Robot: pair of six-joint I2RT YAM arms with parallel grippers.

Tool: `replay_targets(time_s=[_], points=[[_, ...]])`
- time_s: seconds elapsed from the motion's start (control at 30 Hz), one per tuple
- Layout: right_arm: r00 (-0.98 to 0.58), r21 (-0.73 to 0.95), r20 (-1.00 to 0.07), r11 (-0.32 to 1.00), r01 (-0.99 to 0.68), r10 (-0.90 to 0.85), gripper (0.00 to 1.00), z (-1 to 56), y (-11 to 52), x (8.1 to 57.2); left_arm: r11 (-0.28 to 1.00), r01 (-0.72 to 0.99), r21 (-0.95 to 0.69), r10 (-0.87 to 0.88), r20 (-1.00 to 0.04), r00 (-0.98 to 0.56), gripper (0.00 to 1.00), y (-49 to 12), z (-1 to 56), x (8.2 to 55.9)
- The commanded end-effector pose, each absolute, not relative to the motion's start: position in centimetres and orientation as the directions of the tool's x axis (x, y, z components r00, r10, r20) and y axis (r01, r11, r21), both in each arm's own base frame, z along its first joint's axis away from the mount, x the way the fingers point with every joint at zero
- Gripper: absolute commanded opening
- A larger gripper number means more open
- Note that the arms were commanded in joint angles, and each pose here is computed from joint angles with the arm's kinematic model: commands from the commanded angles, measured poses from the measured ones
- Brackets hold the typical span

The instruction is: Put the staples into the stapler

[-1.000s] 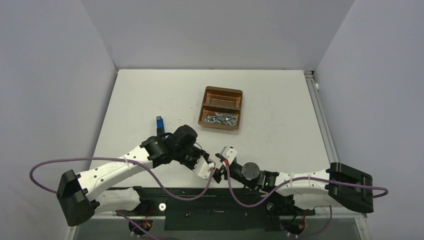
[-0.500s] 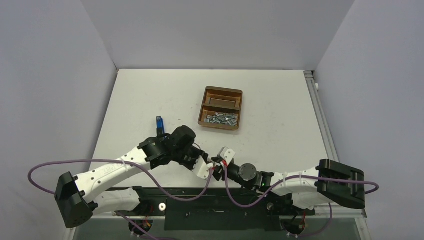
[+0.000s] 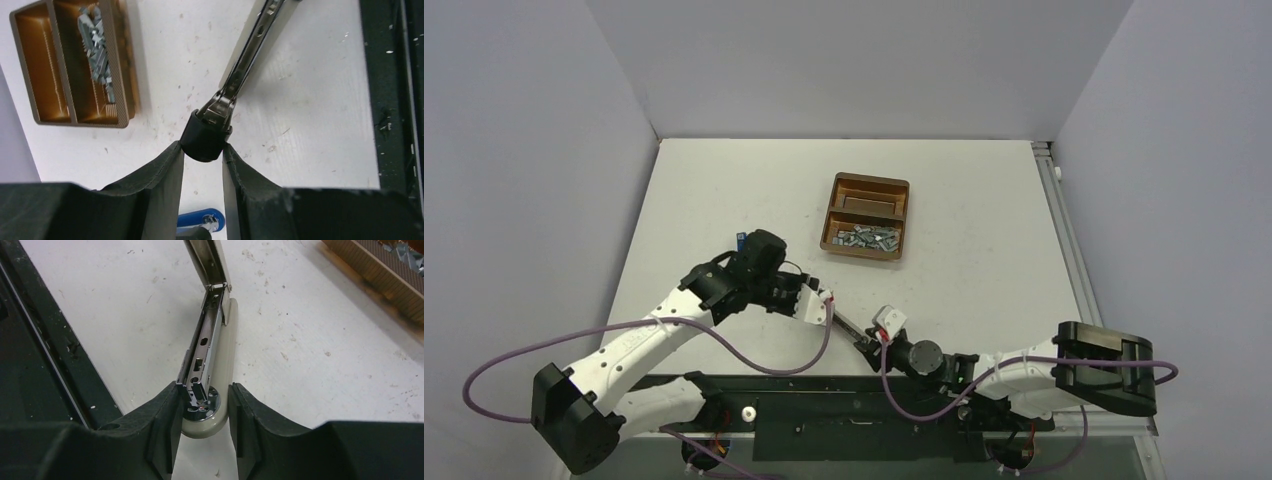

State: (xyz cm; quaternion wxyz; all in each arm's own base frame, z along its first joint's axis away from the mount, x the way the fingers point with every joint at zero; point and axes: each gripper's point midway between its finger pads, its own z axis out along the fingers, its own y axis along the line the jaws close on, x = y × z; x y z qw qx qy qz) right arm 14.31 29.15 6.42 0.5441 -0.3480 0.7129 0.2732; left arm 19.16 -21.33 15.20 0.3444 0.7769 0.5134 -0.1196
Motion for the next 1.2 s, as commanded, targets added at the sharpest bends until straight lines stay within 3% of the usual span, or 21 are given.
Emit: replay_targets(time_s=[0.0, 0.4, 0.63, 0.7, 0.83, 0.9, 1.17], points=[[-0.216, 0.074, -0.965, 0.634, -0.770, -0.149, 0.09, 6.2, 28.8, 13.7, -0.144, 0.847, 0.512, 0.682, -0.568, 0.460, 0.00, -21.3, 17.8, 22.5], [-0.245, 0.083, -0.957, 0.666, -0.741, -0.153, 0.09, 4.7, 29.8, 13.2, 0.002, 0.861, 0.509, 0.825, -0.487, 0.286, 0.00, -15.2, 14.3, 29.2], [-0.231, 0.059, -0.961, 0.707, -0.705, -0.150, 0.09, 5.0, 30.2, 13.1, 0.052, 0.874, 0.484, 0.818, -0.522, 0.241, 0.01, -14.9, 14.5, 29.1], [-0.234, 0.043, -0.960, 0.746, -0.665, -0.153, 0.09, 4.9, 30.2, 13.5, 0.112, 0.876, 0.470, 0.821, -0.541, 0.185, 0.12, -14.7, 15.1, 29.4], [-0.202, -0.037, -0.964, 0.834, -0.550, -0.175, 0.09, 4.7, 30.0, 14.9, 0.334, 0.862, 0.380, 0.761, -0.649, -0.009, 0.63, -14.2, 17.7, 30.5], [-0.194, -0.069, -0.964, 0.877, -0.475, -0.180, 0.09, 4.5, 29.9, 15.9, 0.432, 0.841, 0.326, 0.707, -0.701, -0.091, 0.76, -13.9, 19.0, 30.8], [-0.193, -0.062, -0.972, 0.938, -0.340, -0.134, 0.09, 4.0, 32.7, 19.3, 0.713, 0.659, 0.238, 0.561, -0.757, -0.334, 0.86, -8.7, 22.1, 32.5]])
